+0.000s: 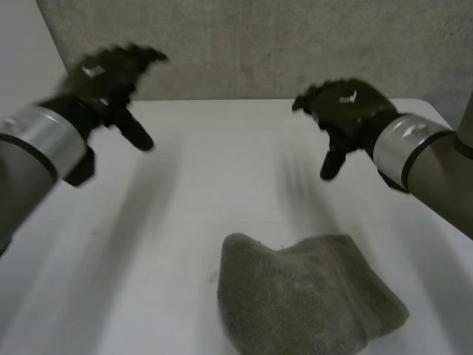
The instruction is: Fold the towel.
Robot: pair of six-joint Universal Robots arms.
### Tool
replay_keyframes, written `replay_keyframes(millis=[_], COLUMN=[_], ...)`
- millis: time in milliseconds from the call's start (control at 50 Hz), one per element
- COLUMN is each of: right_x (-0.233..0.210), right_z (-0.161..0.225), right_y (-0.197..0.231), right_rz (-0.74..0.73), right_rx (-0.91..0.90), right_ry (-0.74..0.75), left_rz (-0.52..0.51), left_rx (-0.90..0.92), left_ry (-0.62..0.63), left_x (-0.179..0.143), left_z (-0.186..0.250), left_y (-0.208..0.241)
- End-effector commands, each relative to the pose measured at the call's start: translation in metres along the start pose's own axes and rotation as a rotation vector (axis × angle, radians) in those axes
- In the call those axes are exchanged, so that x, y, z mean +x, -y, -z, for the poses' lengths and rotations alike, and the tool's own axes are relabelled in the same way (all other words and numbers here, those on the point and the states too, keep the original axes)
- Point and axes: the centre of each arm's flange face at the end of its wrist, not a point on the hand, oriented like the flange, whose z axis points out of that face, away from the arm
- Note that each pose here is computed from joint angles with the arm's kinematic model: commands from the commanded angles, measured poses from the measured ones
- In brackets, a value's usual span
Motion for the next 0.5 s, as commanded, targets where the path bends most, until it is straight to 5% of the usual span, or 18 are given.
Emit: replay_keyframes(millis=[20, 280, 500], right_x=[-0.013, -0.028, -0.039], right_z=[0.015, 0.025, 0.014], right_y=[-0.031, -0.097, -0.129], right_rz=[-0.001, -0.120, -0.110], right_rx=[-0.267, -0.461, -0.494], right_ry=[0.128, 0.283, 0.316], left_rz=[0.033, 0.029, 0.041], left_rx=[-0.336, -0.596, -0.527], left_ry=[-0.194, -0.320, -0.345], left_x=[0.050, 0.095, 0.108], left_z=[-0.003, 0.018, 0.009], left_y=[-0.084, -0.156, -0.160])
